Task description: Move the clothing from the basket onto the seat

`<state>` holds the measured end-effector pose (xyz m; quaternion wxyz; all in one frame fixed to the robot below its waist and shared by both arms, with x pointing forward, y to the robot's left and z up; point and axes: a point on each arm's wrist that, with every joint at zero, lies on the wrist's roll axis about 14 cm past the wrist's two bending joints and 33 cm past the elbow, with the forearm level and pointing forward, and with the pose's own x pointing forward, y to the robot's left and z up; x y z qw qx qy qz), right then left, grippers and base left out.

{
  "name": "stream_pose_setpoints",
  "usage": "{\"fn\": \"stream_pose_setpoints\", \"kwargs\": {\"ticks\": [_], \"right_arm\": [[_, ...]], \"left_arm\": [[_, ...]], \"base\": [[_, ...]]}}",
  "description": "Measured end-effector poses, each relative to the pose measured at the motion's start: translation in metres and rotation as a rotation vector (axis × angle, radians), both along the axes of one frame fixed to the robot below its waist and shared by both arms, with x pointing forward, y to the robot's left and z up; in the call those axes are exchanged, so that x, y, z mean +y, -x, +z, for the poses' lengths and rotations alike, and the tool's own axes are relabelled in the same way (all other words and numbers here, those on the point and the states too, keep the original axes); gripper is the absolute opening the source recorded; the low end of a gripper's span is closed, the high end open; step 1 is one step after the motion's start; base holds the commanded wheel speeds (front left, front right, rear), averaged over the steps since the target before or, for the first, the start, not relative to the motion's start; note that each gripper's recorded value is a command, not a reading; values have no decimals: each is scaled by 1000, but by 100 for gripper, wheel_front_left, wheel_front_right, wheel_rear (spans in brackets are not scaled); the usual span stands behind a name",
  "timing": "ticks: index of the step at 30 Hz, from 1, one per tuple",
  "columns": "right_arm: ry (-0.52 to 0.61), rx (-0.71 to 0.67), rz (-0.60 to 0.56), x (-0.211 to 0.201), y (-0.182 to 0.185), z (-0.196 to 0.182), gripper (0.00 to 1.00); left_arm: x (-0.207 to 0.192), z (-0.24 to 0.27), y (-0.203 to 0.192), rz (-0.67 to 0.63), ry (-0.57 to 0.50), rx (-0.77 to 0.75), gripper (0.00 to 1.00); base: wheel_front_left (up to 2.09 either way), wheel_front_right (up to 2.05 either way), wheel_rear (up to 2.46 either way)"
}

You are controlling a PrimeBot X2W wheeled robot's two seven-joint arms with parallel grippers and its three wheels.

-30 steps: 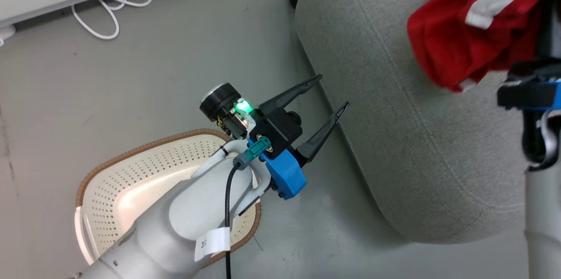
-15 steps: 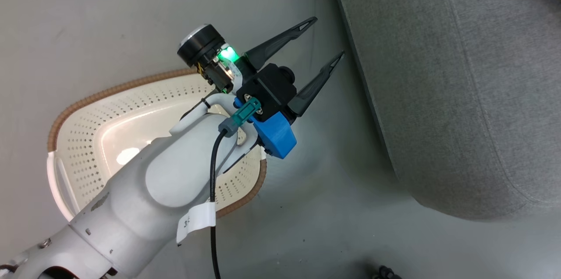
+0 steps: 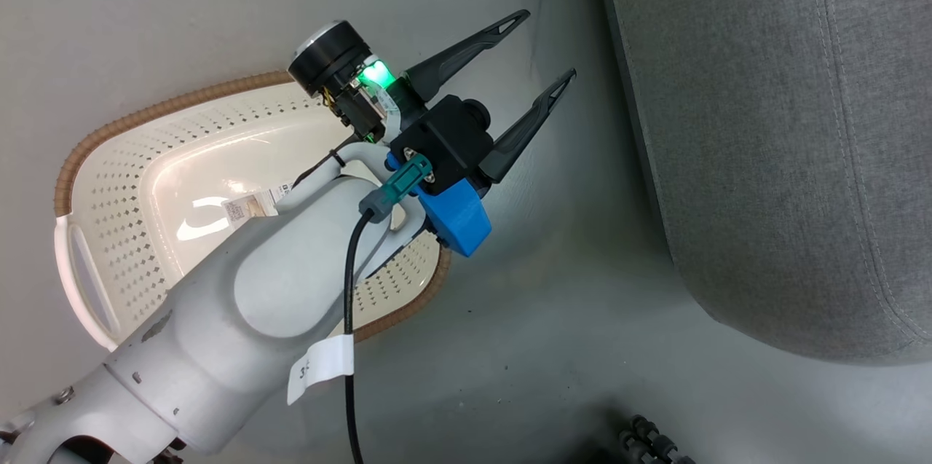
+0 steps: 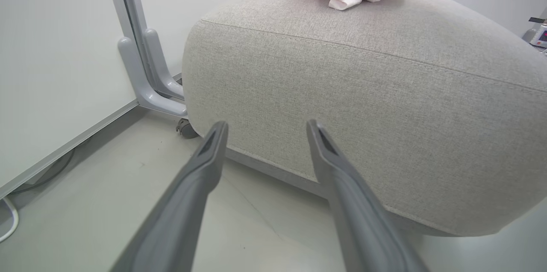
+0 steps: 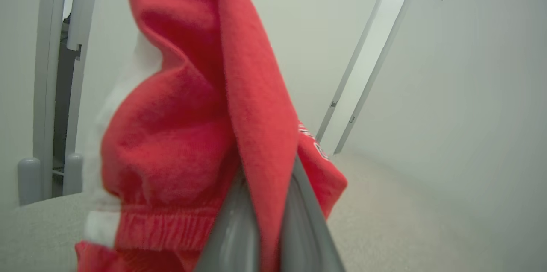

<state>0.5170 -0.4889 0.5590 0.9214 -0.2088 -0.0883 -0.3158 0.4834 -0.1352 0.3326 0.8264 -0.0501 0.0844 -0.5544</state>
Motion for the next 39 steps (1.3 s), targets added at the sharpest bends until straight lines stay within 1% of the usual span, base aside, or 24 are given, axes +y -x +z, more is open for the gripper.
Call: {"fn": "stream_pose_setpoints", "kwargs": {"ticks": [8, 11, 14, 15, 16, 20, 30, 34, 39], "right_arm": [[-135, 183, -66, -6, 17, -88, 0], [-169, 235, -76, -4, 21, -110, 0], [-187, 257, -73, -2, 20, -121, 0], [-187, 252, -72, -1, 20, -120, 36], [-188, 236, -73, -2, 20, -117, 100], [-170, 211, -74, -1, 33, -105, 100], [-133, 143, -92, 11, 94, -67, 100], [-109, 95, -33, 31, 98, -42, 100], [-92, 52, 94, 68, 89, -18, 100]], "left_arm": [[6, -13, -1, 5, -15, 18, 100], [6, -16, 0, 4, -18, 23, 100], [7, -16, -1, 5, -20, 21, 100], [7, -15, -2, 6, -19, 19, 100], [7, -14, -2, 9, -18, 15, 100], [7, -5, -3, 15, -16, 1, 100], [2, 34, 7, 24, 3, -31, 100], [5, 57, 5, 62, 18, -53, 100], [19, 92, 2, 153, 55, -81, 100]], "base": [[0, 0, 0], [0, 0, 0], [0, 0, 0], [0, 0, 0], [0, 0, 0], [0, 0, 0], [0, 0, 0], [0, 0, 0], [0, 0, 0]]}}
